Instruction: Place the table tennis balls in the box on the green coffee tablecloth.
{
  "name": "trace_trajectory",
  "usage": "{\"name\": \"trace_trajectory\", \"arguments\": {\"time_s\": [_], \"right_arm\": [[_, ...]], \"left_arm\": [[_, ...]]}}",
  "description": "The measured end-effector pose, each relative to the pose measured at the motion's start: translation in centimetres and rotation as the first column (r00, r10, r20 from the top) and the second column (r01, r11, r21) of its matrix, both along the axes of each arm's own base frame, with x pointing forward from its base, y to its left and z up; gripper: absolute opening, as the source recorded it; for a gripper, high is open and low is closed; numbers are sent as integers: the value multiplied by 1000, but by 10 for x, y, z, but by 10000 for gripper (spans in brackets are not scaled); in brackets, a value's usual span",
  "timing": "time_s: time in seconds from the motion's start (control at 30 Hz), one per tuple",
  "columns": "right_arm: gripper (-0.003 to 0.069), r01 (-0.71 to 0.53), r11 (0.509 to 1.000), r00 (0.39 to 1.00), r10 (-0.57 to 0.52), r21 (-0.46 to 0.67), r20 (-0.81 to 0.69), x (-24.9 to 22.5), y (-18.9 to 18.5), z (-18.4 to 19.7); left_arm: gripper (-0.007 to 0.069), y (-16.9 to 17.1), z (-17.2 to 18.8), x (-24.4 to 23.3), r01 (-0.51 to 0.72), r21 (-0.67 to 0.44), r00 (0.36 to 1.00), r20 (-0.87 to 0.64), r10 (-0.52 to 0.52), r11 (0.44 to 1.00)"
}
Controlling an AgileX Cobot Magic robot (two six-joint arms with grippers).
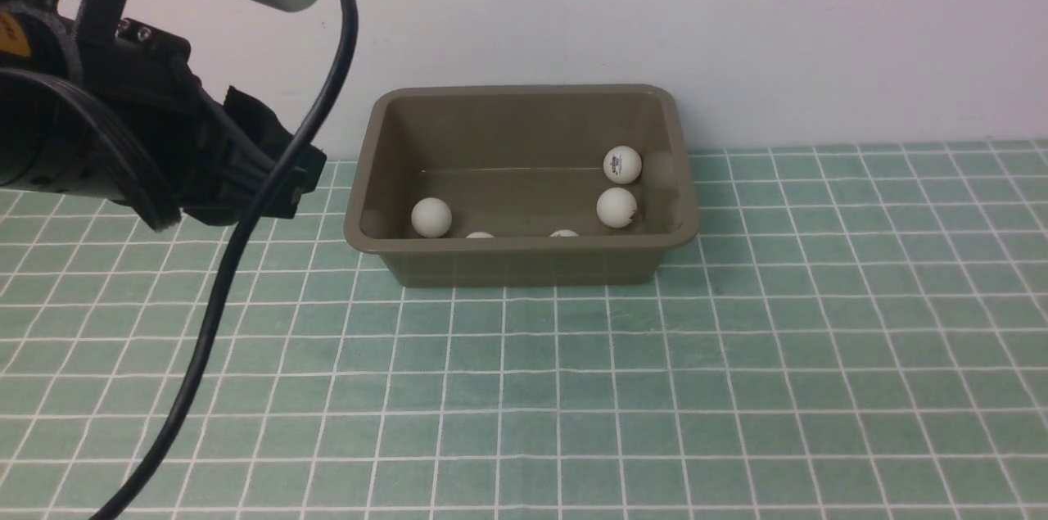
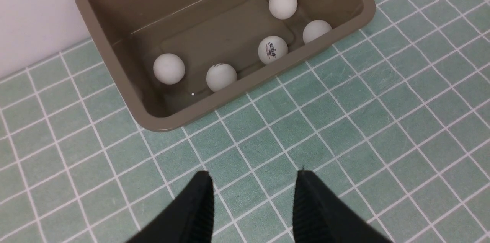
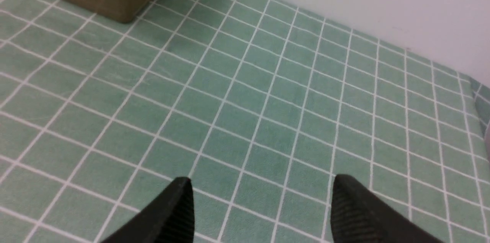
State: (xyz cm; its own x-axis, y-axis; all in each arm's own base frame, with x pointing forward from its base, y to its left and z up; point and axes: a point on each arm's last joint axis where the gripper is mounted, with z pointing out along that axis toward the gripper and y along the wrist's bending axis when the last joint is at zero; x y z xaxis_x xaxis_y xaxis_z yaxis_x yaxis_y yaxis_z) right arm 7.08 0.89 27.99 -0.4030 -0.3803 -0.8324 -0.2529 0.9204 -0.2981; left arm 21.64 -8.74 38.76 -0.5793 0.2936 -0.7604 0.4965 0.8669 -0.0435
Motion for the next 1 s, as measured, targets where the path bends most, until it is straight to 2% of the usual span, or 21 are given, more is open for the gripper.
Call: {"name": "trace_trajectory", "arguments": {"time_s": [0.13, 0.5, 0.73, 1.0], "right_arm": [[441, -19, 999, 1000, 19, 48, -15, -4, 4, -1], [441, -85, 969, 993, 63, 232, 101, -22, 17, 9], [441, -88, 964, 993, 63, 251, 103, -22, 18, 9], [441, -103, 962, 994, 94, 254, 49, -25, 20, 5]], "left_arm": [[268, 0, 0, 0, 6, 5, 1000, 3, -6, 1000], [268, -5, 2, -2, 40, -43, 999, -2, -40, 998], [268, -8, 3, -3, 93, -41, 996, 20, -93, 995], [268, -8, 4, -2, 101, -37, 994, 41, -99, 994]]}}
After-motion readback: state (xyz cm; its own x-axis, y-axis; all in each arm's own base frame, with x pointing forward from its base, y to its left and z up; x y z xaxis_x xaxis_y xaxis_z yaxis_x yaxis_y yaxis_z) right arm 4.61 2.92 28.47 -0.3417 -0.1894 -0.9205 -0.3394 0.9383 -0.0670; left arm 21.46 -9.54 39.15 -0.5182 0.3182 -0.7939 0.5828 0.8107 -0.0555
